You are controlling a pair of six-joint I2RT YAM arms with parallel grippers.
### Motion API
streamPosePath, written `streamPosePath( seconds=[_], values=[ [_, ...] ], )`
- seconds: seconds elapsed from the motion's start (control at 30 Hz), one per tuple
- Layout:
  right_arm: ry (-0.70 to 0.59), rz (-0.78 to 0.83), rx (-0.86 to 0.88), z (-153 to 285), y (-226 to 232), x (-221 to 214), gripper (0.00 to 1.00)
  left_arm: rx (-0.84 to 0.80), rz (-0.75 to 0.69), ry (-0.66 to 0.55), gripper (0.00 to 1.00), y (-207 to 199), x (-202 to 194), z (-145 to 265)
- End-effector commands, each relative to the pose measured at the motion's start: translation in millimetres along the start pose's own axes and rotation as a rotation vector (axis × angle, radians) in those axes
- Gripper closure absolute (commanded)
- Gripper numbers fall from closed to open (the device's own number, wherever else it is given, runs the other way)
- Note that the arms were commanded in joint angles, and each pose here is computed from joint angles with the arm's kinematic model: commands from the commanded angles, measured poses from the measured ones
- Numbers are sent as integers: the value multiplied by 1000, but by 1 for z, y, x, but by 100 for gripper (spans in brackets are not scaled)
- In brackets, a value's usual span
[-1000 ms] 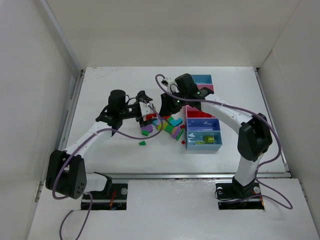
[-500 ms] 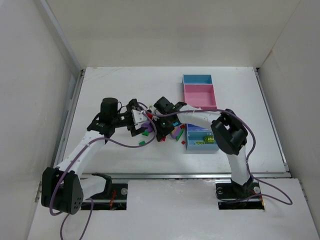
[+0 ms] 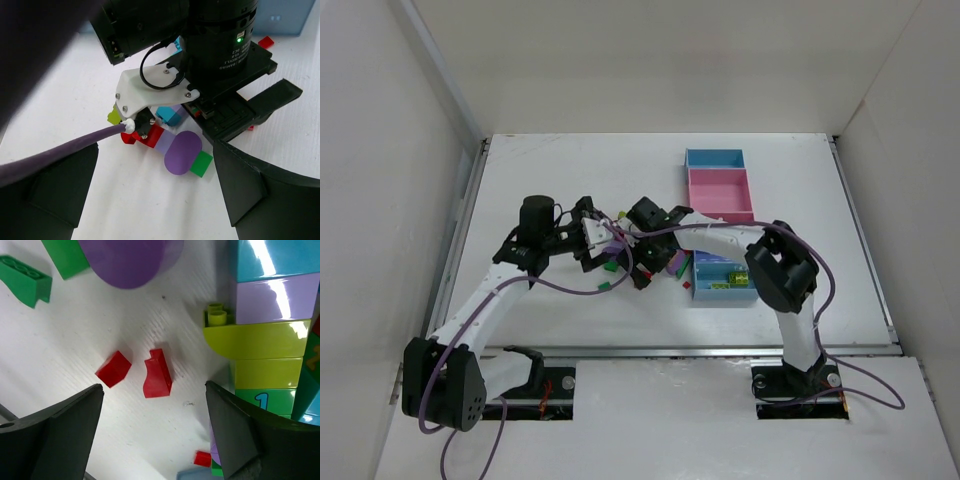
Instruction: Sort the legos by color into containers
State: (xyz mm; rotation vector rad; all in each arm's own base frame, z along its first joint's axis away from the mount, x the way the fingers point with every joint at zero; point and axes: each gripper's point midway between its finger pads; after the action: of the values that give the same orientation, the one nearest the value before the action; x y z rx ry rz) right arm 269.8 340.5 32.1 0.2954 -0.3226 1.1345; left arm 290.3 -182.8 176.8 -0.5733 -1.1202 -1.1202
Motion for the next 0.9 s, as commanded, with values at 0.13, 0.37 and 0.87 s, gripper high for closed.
streamPosePath(
  seconds=[0.13, 0.37, 0.87],
  values=[
    [-26, 126, -28, 30, 4, 0, 16, -9, -7, -21, 1, -4, 3, 0],
    [13, 163, -26, 16, 0, -10, 24, -9, -7, -21, 1, -5, 1, 0],
    [-66, 118, 19, -4, 5, 10, 58, 23, -10, -17, 1, 1, -1, -1]
  ],
)
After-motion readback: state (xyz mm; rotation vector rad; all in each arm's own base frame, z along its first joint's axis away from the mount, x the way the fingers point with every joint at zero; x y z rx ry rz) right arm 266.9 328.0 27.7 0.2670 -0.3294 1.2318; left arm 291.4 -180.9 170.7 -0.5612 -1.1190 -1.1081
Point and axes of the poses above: each gripper's point midway between its finger pads, its own z axis back along the fingers, its own y axis along the line the jaws close on, x = y × z, and after that the axes turned 15 degrees about z, right-handed
